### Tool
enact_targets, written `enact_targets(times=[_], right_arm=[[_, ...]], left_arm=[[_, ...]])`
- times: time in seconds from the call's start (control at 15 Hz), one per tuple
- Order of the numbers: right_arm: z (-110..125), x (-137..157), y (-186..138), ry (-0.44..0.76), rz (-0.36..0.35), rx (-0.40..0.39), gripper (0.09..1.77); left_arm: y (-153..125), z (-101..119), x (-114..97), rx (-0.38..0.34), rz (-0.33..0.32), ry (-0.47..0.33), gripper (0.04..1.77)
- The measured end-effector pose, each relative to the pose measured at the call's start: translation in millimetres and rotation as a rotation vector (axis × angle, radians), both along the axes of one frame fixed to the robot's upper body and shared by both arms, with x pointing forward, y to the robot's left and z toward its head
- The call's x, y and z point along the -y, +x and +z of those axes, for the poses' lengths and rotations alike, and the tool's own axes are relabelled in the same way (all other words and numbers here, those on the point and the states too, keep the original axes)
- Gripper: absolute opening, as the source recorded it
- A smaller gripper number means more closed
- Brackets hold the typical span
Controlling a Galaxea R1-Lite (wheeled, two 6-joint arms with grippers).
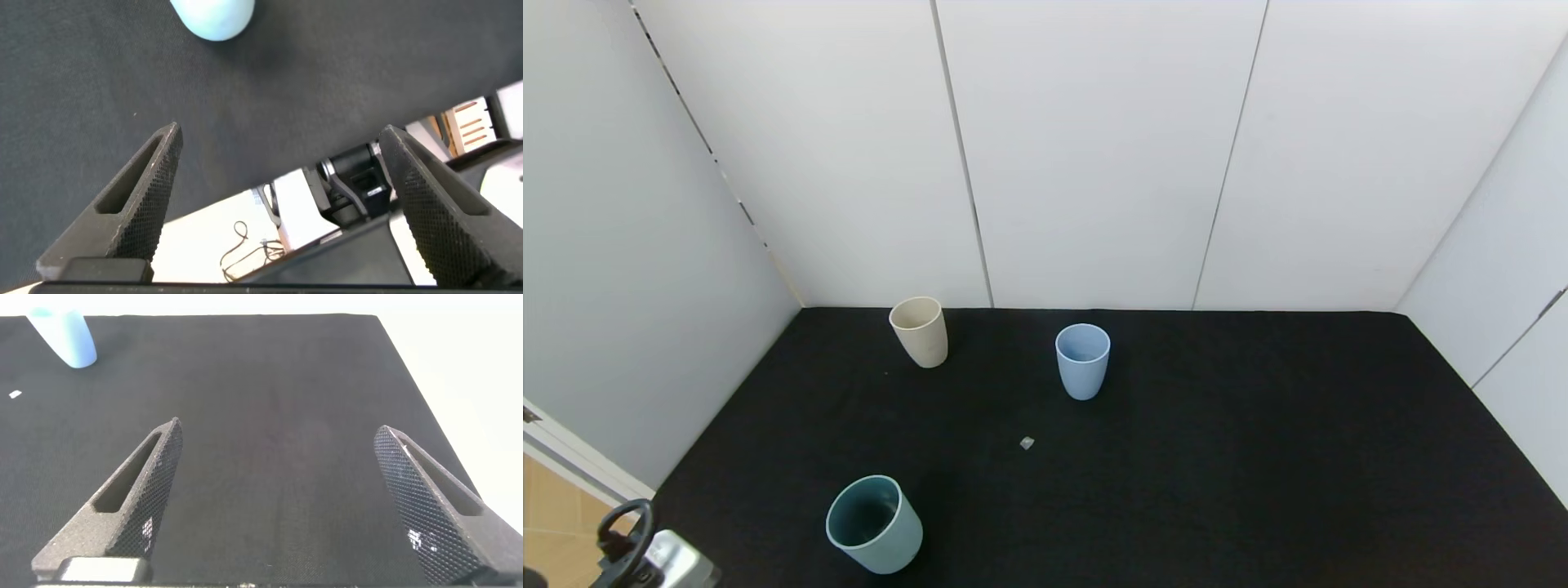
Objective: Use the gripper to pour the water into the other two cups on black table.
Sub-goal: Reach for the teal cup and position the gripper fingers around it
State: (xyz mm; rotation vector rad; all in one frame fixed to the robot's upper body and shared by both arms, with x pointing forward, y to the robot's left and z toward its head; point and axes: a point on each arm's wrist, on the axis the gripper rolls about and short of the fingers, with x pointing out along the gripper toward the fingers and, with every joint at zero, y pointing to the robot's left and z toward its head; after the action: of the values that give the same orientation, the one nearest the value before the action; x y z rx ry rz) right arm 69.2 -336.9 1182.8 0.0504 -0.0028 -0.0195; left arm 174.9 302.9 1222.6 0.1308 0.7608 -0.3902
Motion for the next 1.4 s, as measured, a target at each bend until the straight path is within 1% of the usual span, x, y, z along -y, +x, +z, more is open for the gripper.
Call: enact_targets(times=[0.13, 0.4, 0.6, 0.73, 0.87, 1.2, 1.4], right_arm=[[0, 0, 0, 0.0, 0.0, 0.0, 1.71], [0, 0, 0, 0.0, 0.0, 0.0, 1.71], [0, 0, 0, 0.0, 0.0, 0.0, 1.71], [0, 0, 0, 0.0, 0.0, 0.0, 1.71], [0, 0, 0, 0.0, 0.0, 0.0, 1.71], [0, 0, 0, 0.0, 0.0, 0.0, 1.71], [0, 0, 0, 0.0, 0.0, 0.0, 1.71]], left_arm=[[13, -4, 4, -0.011, 0.005, 0.004, 1.72], [35, -16, 10, -0.068, 0.019, 0.026, 1.72], [55, -23, 11, -0.053, 0.056, 0.02, 1.72], [65, -29, 12, -0.059, 0.071, 0.02, 1.72], [72, -34, 13, -0.046, 0.074, 0.012, 1.72], [80, -44, 15, 0.046, 0.079, -0.023, 1.72], [82, -51, 15, 0.049, 0.085, -0.026, 1.72]])
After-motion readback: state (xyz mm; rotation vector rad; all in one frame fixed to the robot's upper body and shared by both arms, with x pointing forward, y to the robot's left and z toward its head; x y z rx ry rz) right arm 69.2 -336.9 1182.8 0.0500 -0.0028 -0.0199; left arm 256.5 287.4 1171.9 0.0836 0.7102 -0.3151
